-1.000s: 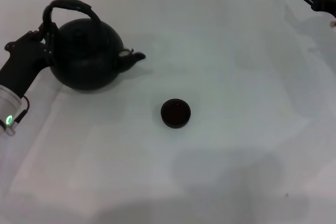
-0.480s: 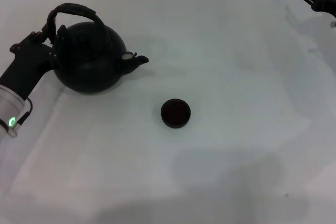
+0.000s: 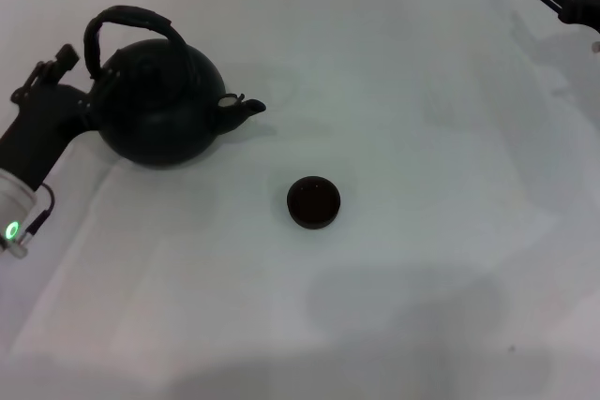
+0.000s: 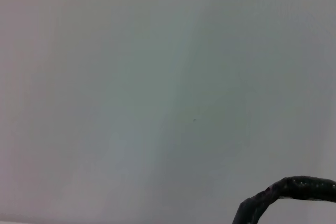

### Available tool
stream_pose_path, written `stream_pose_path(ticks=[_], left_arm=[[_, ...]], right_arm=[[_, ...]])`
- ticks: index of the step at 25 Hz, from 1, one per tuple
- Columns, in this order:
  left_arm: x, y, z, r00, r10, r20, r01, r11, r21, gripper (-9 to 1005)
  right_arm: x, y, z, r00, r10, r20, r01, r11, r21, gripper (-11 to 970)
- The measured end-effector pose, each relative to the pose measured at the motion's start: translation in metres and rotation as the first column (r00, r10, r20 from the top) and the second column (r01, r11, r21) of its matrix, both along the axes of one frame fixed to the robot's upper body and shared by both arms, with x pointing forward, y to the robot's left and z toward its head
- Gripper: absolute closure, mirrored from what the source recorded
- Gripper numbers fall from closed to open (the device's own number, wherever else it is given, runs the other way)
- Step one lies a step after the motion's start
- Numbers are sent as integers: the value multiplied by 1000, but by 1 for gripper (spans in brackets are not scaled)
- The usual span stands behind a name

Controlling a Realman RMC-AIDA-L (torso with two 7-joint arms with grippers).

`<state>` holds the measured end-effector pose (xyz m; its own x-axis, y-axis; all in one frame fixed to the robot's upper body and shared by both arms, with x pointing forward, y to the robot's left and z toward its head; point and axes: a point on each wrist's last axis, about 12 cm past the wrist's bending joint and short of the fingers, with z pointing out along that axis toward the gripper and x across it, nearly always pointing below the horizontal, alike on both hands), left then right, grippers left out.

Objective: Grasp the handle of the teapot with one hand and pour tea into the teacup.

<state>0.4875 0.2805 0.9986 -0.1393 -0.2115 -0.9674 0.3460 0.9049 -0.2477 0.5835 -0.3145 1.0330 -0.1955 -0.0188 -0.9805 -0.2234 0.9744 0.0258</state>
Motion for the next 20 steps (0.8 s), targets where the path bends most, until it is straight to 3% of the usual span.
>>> stream_pose_path(ticks=[3,9,13,20], left_arm=[[-7,4,-1,1000,12,6,-12,1000,-10,266],[-20,9,-2,1000,13,16,-12,999,-39,114],[-36,19,-4,998,63,25,-62,996,-66,115],[-57,50,-5,968,249,39,-245,965,-89,117]], right_arm=[[0,0,0,1000,1,1,-1,1000,0,91],[-1,0,0,1000,0,-1,0,1000,1,91],[-4,0,-2,1000,7,1,-7,1000,9,91],[-12,-1,-2,999,22,34,-23,999,29,91]])
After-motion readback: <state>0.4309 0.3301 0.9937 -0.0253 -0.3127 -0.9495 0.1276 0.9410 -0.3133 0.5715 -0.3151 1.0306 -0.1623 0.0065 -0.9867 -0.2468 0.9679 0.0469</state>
